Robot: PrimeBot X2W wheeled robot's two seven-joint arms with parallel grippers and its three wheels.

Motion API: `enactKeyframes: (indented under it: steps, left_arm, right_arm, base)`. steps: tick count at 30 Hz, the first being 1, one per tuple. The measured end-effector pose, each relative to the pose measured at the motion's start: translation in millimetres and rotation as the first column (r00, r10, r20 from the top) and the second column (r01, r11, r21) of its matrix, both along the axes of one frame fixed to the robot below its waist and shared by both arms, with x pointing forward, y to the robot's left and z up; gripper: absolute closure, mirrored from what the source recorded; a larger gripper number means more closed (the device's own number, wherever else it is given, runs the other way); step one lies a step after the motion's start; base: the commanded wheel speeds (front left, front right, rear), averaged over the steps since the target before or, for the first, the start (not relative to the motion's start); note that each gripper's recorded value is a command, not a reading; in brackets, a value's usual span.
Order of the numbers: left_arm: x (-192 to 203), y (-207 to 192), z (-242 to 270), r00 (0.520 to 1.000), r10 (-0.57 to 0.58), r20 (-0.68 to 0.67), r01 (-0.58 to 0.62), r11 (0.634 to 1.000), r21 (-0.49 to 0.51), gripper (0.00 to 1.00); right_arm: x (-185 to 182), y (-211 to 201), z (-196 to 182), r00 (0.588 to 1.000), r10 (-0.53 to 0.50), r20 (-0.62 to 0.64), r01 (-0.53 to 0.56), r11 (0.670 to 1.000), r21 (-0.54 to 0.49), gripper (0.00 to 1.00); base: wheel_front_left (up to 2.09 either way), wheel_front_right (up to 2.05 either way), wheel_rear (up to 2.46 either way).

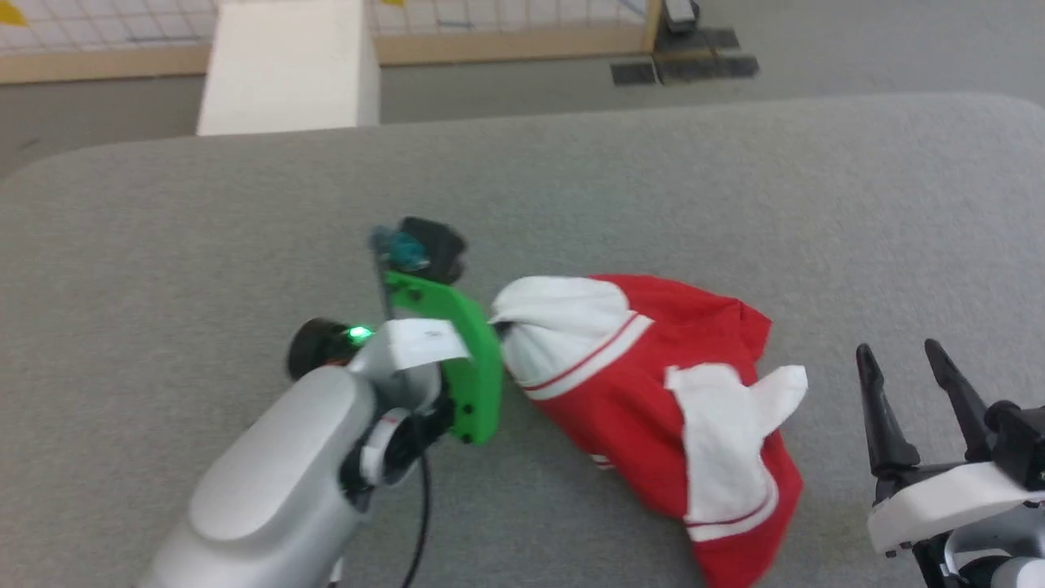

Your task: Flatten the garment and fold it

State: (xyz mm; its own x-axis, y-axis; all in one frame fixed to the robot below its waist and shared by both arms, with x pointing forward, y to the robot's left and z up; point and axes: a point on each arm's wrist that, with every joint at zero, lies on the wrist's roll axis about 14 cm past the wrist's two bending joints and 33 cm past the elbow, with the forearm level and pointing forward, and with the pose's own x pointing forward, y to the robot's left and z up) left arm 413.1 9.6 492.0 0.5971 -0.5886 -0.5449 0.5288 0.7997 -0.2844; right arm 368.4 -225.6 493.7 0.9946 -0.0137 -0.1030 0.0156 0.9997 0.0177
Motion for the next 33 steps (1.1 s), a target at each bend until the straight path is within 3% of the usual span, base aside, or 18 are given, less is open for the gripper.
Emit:
enactKeyframes:
  steps: [5,9,12,15,16,17,18,24,28,33]
  left_arm:
    - [-0.7,76.7,5.3,0.968,0.245,0.054,-0.247,0.968,0.037,1.0]
    - [-16.6,153.3,-9.1,0.889,0.452,0.078,-0.458,0.881,0.118,1.0]
    - [-38.0,187.8,-29.0,0.833,0.55,0.054,-0.55,0.818,0.168,1.0]
    - [-59.3,201.0,-50.9,0.804,0.595,0.015,-0.584,0.785,0.207,1.0]
    - [-63.6,202.5,-56.4,0.8,0.6,0.006,-0.587,0.78,0.216,0.73]
    - [-67.4,203.2,-62.0,0.797,0.604,-0.003,-0.588,0.777,0.224,0.15]
    - [-69.2,203.9,-65.8,0.792,0.611,-0.007,-0.594,0.772,0.227,0.0]
    - [-58.7,205.8,-53.7,0.776,0.621,0.111,-0.63,0.756,0.177,0.0]
    - [-47.2,196.9,-22.9,0.775,0.58,0.251,-0.611,0.789,0.066,0.0]
    - [-38.2,191.0,23.2,0.71,0.517,0.478,-0.569,0.821,-0.042,0.0]
  right_arm:
    - [2.1,23.8,8.1,0.997,0.072,0.016,-0.072,0.997,0.023,0.0]
    - [6.5,45.5,15.4,0.99,0.136,0.031,-0.137,0.99,0.032,0.0]
    - [9.6,57.0,19.9,0.985,0.17,0.041,-0.172,0.985,0.033,0.0]
    - [10.5,65.4,19.2,0.98,0.195,0.036,-0.196,0.98,0.037,0.0]
    - [10.7,67.0,18.0,0.979,0.2,0.031,-0.201,0.979,0.039,0.0]
    - [10.9,68.7,16.5,0.978,0.205,0.024,-0.206,0.978,0.041,0.0]
    - [11.0,69.8,15.1,0.978,0.208,0.02,-0.209,0.977,0.044,0.0]
    - [10.5,71.8,14.0,0.976,0.215,0.012,-0.216,0.975,0.045,0.0]
    - [8.5,74.9,18.0,0.974,0.224,0.017,-0.225,0.973,0.048,0.0]
    - [4.7,81.1,20.0,0.969,0.246,0.004,-0.246,0.968,0.052,0.0]
  base:
    - [0.0,0.0,0.0]
    - [0.0,0.0,0.0]
    - [0.0,0.0,0.0]
    - [0.0,0.0,0.0]
    - [0.0,0.0,0.0]
    - [0.0,0.0,0.0]
    - [0.0,0.0,0.0]
    - [0.0,0.0,0.0]
    - [0.0,0.0,0.0]
    - [0.0,0.0,0.0]
